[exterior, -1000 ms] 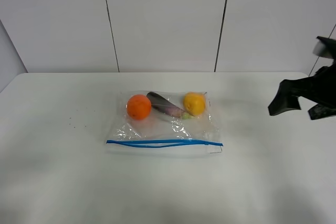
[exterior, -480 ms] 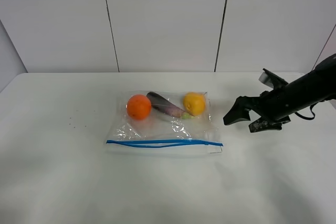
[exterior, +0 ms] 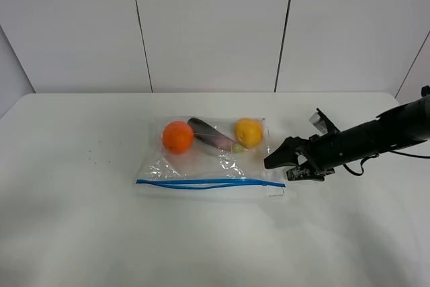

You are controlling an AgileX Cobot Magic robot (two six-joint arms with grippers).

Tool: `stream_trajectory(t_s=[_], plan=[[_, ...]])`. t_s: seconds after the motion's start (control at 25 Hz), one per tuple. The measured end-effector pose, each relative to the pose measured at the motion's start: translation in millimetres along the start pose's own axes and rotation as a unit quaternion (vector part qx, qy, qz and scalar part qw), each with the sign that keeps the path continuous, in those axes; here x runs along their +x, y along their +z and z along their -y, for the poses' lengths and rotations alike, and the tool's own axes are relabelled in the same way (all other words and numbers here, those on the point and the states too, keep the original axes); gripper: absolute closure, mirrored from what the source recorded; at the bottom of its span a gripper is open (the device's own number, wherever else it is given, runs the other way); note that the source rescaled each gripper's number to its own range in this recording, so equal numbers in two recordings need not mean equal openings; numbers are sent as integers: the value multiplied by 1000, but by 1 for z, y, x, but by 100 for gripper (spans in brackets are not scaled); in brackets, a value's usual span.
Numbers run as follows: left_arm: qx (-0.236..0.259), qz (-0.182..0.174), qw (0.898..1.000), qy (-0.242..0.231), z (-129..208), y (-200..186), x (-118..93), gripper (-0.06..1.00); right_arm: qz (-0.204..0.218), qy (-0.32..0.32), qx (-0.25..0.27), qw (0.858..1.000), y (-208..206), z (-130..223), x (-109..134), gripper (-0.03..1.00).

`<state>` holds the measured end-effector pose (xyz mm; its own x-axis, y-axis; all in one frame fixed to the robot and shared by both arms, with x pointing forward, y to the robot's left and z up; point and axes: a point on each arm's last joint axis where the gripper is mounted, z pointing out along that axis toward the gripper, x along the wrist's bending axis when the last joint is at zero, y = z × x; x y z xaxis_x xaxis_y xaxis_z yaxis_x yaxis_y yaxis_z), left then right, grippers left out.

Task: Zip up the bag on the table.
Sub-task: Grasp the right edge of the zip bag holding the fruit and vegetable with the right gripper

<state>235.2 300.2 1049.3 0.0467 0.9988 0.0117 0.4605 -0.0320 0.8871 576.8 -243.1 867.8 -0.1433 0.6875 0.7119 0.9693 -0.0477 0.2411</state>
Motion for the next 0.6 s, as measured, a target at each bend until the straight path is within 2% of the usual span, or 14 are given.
stream_trajectory(t_s=[0.2, 0.6], plan=[[0, 0, 1000, 0, 0, 0, 0, -6, -33, -13, 5, 999, 9, -1, -4, 2], [0, 0, 1000, 0, 0, 0, 0, -6, -64, -17, 14, 998, 21, 3, -12, 3]])
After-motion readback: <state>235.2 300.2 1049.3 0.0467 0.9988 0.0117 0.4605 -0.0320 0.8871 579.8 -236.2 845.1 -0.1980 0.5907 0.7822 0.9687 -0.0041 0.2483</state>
